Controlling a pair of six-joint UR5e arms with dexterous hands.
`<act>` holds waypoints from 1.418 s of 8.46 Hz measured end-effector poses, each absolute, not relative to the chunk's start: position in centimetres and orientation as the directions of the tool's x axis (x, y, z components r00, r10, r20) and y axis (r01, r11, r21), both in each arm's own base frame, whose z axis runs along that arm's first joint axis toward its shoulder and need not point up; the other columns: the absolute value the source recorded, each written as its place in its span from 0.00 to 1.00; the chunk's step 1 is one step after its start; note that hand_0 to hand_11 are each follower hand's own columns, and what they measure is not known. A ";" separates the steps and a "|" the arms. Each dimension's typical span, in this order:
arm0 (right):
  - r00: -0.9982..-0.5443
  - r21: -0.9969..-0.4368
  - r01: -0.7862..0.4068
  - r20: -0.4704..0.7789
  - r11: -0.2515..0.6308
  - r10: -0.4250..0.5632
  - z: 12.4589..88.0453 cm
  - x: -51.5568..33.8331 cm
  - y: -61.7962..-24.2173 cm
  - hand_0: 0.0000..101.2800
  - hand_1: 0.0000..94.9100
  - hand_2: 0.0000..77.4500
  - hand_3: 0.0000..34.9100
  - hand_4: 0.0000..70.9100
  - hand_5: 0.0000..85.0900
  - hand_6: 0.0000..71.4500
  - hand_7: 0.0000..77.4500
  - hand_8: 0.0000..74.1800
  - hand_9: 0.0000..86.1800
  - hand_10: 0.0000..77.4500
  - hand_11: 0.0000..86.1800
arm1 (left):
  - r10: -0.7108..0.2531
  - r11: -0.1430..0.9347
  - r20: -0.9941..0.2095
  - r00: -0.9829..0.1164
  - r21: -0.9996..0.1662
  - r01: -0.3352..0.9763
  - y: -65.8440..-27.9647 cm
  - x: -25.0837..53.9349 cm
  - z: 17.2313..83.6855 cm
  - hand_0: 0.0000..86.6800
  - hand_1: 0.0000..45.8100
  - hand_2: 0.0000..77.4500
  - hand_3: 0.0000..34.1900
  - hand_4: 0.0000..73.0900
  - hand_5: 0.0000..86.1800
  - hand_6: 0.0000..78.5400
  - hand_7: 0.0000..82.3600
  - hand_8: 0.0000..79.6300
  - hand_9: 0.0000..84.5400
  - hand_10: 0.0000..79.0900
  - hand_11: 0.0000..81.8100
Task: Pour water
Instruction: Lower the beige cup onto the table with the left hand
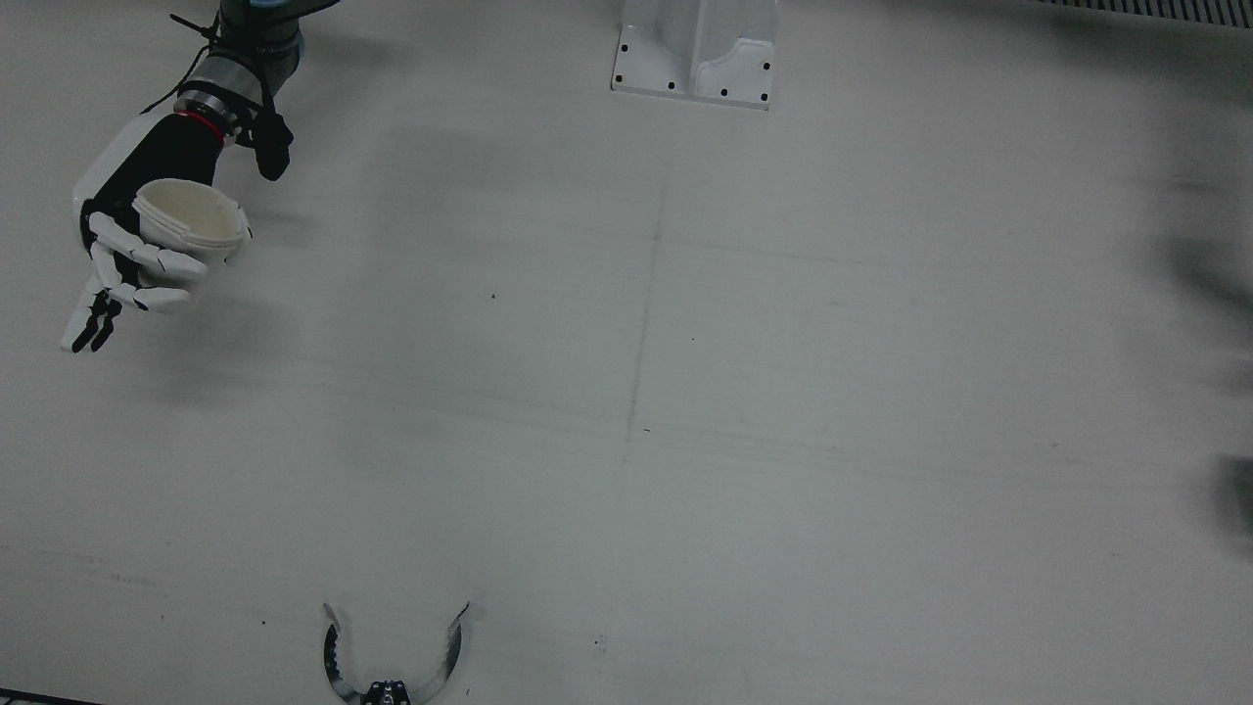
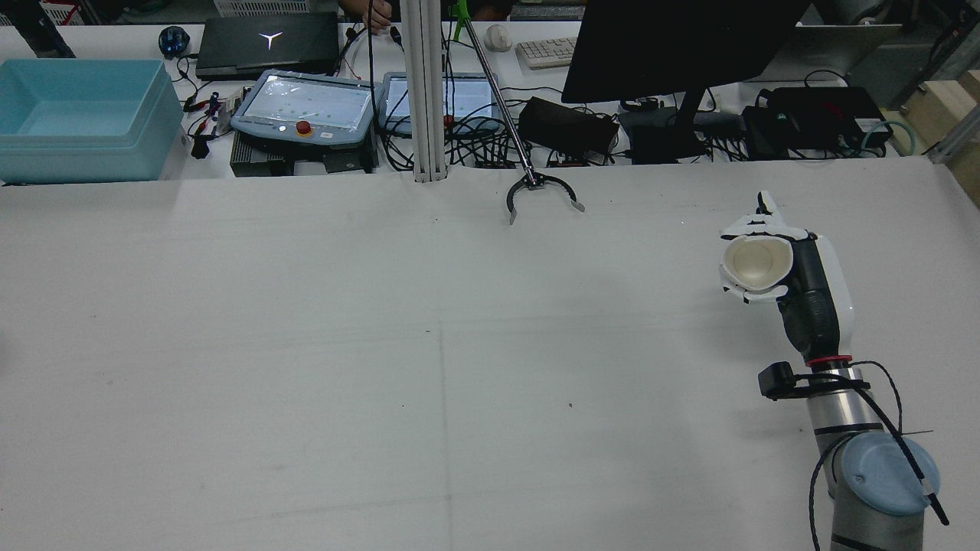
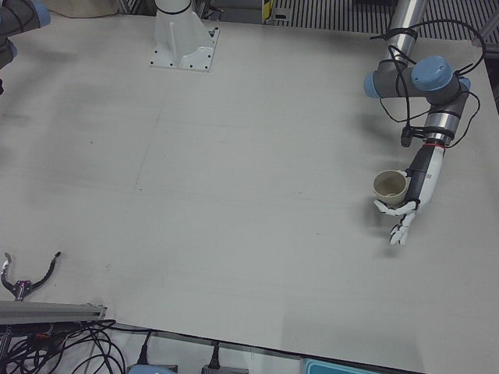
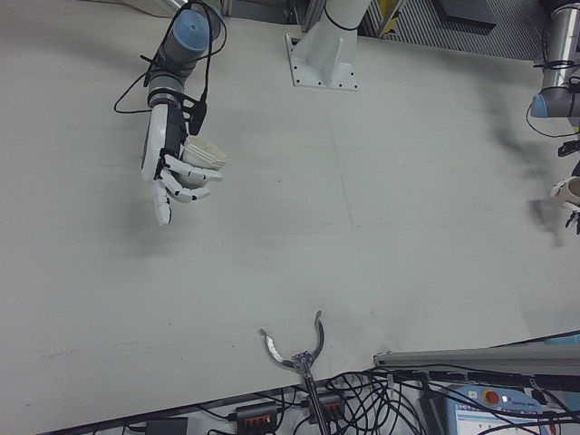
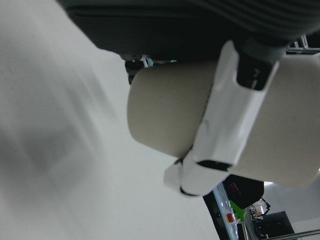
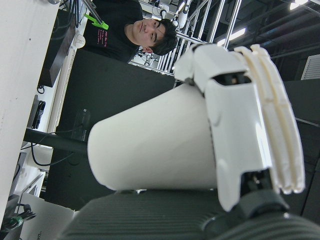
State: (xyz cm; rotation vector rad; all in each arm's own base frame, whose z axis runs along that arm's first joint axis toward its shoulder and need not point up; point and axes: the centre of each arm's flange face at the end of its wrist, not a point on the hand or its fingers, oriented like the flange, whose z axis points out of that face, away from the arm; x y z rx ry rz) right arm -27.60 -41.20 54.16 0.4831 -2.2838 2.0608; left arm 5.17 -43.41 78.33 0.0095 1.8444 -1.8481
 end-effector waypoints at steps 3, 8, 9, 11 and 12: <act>-0.953 -0.966 -0.247 0.227 0.079 -0.203 54.1 -27.9 -41.2 0.79 0.19 0.58 0.00 0.98 0.17 0.63 0.52 0.11 0.08 0.06 0.11 | -0.249 0.043 -0.298 -0.921 -0.954 0.297 -42.9 4.0 84.2 0.92 0.69 0.44 0.00 0.68 0.49 0.10 0.14 0.06 0.03 0.11 0.20; -0.954 -0.966 -0.245 0.225 0.081 -0.200 53.9 -28.2 -41.2 0.79 0.19 0.58 0.00 0.98 0.17 0.62 0.54 0.11 0.08 0.05 0.08 | -0.223 0.060 -0.308 -0.925 -0.951 0.303 -41.6 3.3 89.1 0.92 0.75 0.34 0.00 0.67 0.48 0.12 0.15 0.08 0.03 0.10 0.20; -0.954 -0.966 -0.244 0.224 0.081 -0.200 53.8 -28.2 -41.2 0.79 0.19 0.58 0.00 0.98 0.17 0.62 0.54 0.11 0.08 0.05 0.08 | -0.220 0.072 -0.304 -0.927 -0.953 0.296 -41.7 3.4 89.0 0.92 0.75 0.34 0.00 0.67 0.48 0.08 0.07 0.03 0.02 0.07 0.17; -0.954 -0.966 -0.243 0.223 0.082 -0.199 53.8 -28.3 -41.2 0.79 0.19 0.58 0.00 0.98 0.16 0.62 0.54 0.11 0.08 0.05 0.08 | -0.219 0.075 -0.293 -0.931 -0.956 0.283 -41.6 3.3 89.1 0.92 0.77 0.04 0.00 0.67 0.48 0.05 0.01 0.05 0.01 0.05 0.15; -0.954 -0.967 -0.243 0.223 0.082 -0.199 53.8 -28.3 -41.2 0.79 0.19 0.58 0.00 0.98 0.16 0.62 0.54 0.11 0.08 0.05 0.08 | -0.220 0.073 -0.286 -0.933 -0.958 0.277 -41.5 3.3 89.2 0.92 0.77 0.04 0.00 0.67 0.48 0.03 0.01 0.01 0.01 0.05 0.15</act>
